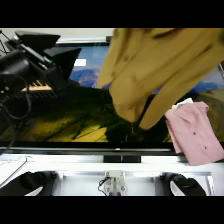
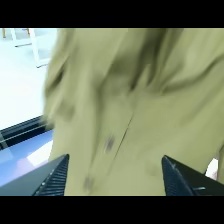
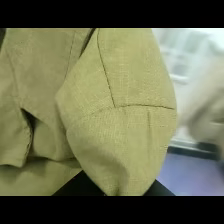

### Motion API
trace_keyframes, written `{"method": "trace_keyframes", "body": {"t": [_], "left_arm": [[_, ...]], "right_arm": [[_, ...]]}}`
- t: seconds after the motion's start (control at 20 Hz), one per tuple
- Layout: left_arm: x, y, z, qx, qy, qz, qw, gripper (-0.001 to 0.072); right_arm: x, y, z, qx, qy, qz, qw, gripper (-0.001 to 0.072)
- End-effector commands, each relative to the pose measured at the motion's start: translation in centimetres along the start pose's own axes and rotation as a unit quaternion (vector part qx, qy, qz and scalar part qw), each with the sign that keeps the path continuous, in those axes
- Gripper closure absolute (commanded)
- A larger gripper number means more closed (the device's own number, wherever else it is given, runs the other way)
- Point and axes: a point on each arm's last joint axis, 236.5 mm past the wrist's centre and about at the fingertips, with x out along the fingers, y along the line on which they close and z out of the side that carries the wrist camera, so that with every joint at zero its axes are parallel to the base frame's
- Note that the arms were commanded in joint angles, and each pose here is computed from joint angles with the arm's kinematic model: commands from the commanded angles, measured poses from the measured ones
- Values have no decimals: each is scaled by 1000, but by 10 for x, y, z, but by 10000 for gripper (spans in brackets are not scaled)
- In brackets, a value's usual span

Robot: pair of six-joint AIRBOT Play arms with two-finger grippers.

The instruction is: Fold the shirts.

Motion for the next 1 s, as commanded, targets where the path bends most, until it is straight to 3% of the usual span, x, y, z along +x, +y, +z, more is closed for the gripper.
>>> {"method": "trace_keyframes", "body": {"t": [0.0, 0.15, 0.25, 0.55, 0.95], "left_arm": [[2, 0, -8, 2, 15, -1, 1000, -13], [7, -1, -14, 2, 26, -1, 1000, -13], [8, -1, -16, 2, 27, -1, 1000, 47], [13, -1, -20, 1, 33, -2, 999, 47], [14, -1, -22, 2, 35, -2, 999, 49]], "right_arm": [[-3, -119, -1, 32, -6, -165, 986, 659], [-5, -193, -20, 65, 12, -243, 968, 659], [-6, -222, -30, 81, 18, -270, 959, 659], [-8, -282, -68, 94, 48, -330, 938, 659], [-36, -364, -87, 109, 8, -412, 905, 660]]}}
